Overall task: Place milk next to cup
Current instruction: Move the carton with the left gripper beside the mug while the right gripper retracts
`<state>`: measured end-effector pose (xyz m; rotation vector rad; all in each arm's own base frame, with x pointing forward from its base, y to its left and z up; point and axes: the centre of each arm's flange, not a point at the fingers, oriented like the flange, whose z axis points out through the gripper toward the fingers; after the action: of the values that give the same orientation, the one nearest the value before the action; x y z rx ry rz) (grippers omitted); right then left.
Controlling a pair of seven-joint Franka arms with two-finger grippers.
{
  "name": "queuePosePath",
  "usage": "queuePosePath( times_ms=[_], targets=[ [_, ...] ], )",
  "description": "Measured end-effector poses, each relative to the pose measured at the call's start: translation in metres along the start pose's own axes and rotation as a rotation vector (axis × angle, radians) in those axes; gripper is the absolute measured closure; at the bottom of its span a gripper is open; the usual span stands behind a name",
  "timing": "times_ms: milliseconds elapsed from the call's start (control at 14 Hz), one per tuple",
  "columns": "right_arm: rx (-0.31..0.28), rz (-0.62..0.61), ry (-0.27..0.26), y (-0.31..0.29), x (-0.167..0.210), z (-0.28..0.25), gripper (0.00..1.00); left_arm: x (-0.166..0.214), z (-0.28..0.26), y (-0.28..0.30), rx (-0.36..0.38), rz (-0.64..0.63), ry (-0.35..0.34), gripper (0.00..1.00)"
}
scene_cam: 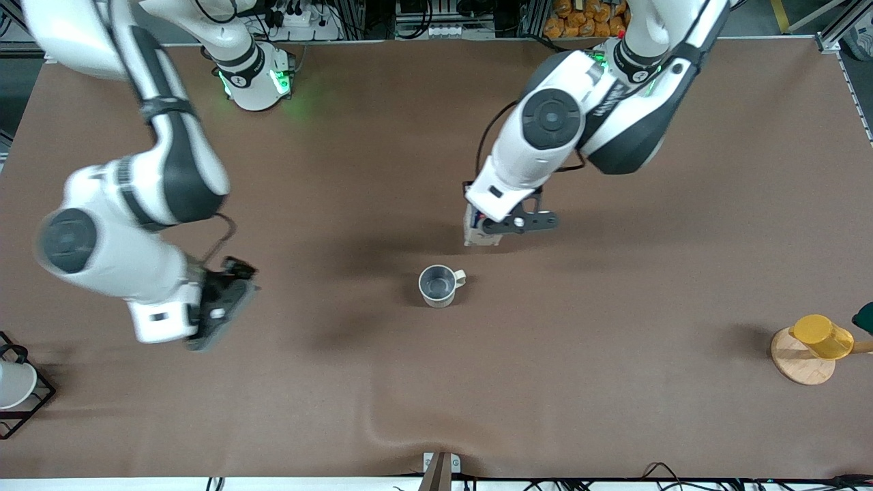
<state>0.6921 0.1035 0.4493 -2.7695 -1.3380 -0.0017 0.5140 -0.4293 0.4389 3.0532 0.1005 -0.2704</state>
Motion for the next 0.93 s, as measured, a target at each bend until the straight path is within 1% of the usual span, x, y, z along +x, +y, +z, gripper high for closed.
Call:
queuePosePath(
  times_ms=[71,214,286,429,571,714,929],
  targets=[
    [0.004,0.031,-0.010,0.006,-0.018,-0.017,0.00,-0.003,0.007,0.011,0.012,0.024,0.009,0.56],
    [-0.022,0.114,-0.022,0.013,-0.052,-0.057,0.00,-0.007,0.022,0.030,0.028,0.048,0.025,0.56],
    [-0.030,0.153,-0.034,0.014,-0.069,-0.073,0.00,-0.008,0.030,0.038,0.027,0.056,0.031,0.56],
    [-0.019,0.234,-0.068,0.014,-0.101,-0.094,0.00,-0.006,0.042,0.050,0.004,0.067,0.047,0.56],
    [-0.026,0.344,-0.070,0.012,-0.118,-0.110,0.00,-0.002,0.053,0.060,-0.007,0.072,0.069,0.56],
    [-0.028,0.458,-0.073,0.003,-0.127,-0.128,0.00,-0.001,0.065,0.066,0.010,0.075,0.080,0.56],
    [-0.021,0.672,-0.088,-0.019,-0.150,-0.165,0.00,0.002,0.074,0.067,0.027,0.071,0.085,0.56]
  ],
)
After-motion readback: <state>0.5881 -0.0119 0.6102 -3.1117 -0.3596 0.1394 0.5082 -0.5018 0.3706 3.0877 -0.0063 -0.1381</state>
